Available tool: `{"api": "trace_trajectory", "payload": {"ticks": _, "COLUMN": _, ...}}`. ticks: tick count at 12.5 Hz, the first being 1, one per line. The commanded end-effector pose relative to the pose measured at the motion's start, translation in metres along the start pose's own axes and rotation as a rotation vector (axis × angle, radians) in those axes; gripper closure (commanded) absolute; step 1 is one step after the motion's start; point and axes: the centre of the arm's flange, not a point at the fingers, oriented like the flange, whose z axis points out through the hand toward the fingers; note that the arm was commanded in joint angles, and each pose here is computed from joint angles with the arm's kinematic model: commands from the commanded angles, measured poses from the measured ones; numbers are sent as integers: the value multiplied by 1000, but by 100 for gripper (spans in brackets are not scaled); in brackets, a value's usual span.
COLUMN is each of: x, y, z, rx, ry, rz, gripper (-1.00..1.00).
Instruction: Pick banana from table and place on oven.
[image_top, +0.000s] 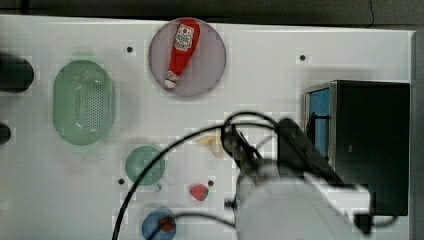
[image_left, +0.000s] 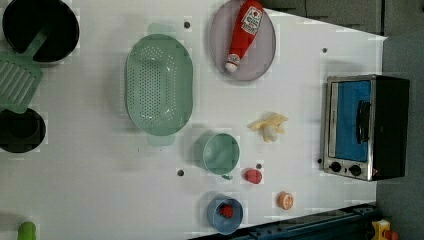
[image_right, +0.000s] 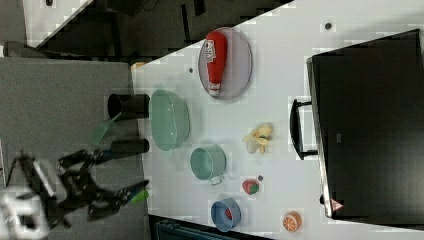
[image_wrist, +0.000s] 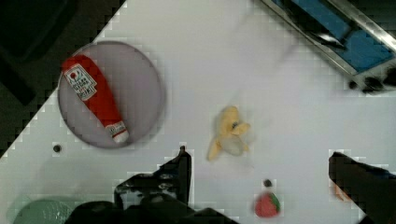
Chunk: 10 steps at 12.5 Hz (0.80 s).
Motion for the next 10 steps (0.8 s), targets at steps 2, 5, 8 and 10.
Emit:
{"api": "trace_trajectory", "payload": {"ticks": 2, "x": -7, "y": -26, "z": 159, "rx": -148, "ry": -123, "rz": -8, "gripper": -100}}
{"api": "trace_trajectory", "payload": {"ticks": 5, "x": -6, "y": -30, "z": 235, "rx": -159, "ry": -132, "rz": -14, "gripper": -100}}
{"api": "trace_trajectory", "payload": {"ticks": 8, "x": -12, "y": -27, "z": 304, "rx": -158, "ry": -131, "rz": -18, "gripper": -100}}
{"api": "trace_trajectory", "payload": {"ticks": 10, "x": -19, "y": -21, "z": 344, "rx": -149, "ry": -124, "rz": -21, "gripper": -100}}
